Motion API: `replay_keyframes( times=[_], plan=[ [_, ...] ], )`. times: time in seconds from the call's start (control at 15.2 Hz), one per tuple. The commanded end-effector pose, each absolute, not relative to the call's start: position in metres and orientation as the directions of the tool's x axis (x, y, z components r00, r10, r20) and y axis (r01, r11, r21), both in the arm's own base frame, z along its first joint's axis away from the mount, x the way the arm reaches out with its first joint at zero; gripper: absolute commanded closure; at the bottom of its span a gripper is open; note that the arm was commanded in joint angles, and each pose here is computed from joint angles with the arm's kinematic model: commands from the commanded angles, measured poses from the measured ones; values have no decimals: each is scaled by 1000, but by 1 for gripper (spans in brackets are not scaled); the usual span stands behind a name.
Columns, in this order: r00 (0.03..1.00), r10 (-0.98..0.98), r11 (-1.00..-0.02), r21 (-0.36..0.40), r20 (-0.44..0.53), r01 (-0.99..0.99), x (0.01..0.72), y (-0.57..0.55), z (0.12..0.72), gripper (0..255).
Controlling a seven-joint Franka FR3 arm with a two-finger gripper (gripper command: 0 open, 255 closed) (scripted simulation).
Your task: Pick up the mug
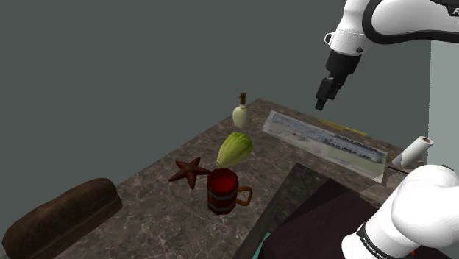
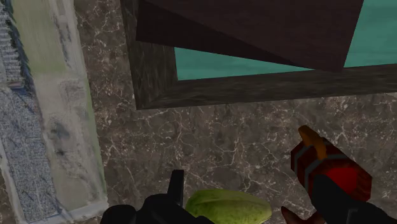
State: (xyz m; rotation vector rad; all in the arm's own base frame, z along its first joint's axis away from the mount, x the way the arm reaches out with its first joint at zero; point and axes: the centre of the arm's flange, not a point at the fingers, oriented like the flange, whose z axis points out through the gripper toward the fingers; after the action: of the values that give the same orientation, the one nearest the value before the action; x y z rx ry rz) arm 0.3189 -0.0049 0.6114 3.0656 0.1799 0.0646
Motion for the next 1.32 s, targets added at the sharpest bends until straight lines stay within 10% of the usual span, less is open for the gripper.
replay_keyframes(
  times=[0.0,1.25],
  plan=[
    [992,118,-991,72,38,115,319,-5,611,0],
    [874,477,-878,86,91,471,382,122,412,0]
  ],
)
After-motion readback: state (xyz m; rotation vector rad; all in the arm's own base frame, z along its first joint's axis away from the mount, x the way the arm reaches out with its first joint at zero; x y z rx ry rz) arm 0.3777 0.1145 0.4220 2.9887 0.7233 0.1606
